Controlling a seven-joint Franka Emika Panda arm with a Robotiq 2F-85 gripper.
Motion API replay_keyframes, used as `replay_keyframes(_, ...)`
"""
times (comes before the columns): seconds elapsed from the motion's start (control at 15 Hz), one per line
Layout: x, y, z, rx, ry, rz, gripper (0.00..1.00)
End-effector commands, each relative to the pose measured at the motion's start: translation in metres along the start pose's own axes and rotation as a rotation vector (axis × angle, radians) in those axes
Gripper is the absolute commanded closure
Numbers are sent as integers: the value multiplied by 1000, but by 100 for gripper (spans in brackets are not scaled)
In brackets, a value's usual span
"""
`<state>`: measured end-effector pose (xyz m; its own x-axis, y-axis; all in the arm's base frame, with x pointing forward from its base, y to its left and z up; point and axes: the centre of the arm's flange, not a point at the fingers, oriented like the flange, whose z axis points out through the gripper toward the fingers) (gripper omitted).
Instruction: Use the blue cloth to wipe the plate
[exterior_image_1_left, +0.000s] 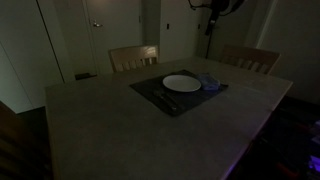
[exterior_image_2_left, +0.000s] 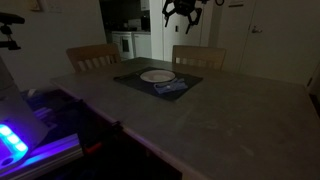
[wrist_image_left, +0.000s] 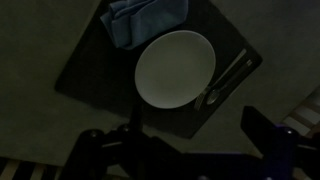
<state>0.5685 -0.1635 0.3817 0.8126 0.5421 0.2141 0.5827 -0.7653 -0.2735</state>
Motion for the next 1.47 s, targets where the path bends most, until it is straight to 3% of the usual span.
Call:
replay_keyframes(0.0, 1, 1, 1, 2, -2, -1, 0)
replay_keyframes(0.2, 7, 1, 2, -18, -21, -2, 0)
replay_keyframes(0.4, 22, -4, 19, -134, -95, 30, 0)
replay_keyframes(0.8, 25, -17, 55, -267, -244, 162, 0)
replay_keyframes(1.07, 6, -26, 77, -282, -343, 295, 0)
replay_keyframes(1.4, -5, -37, 106, -236, -373, 444, 0)
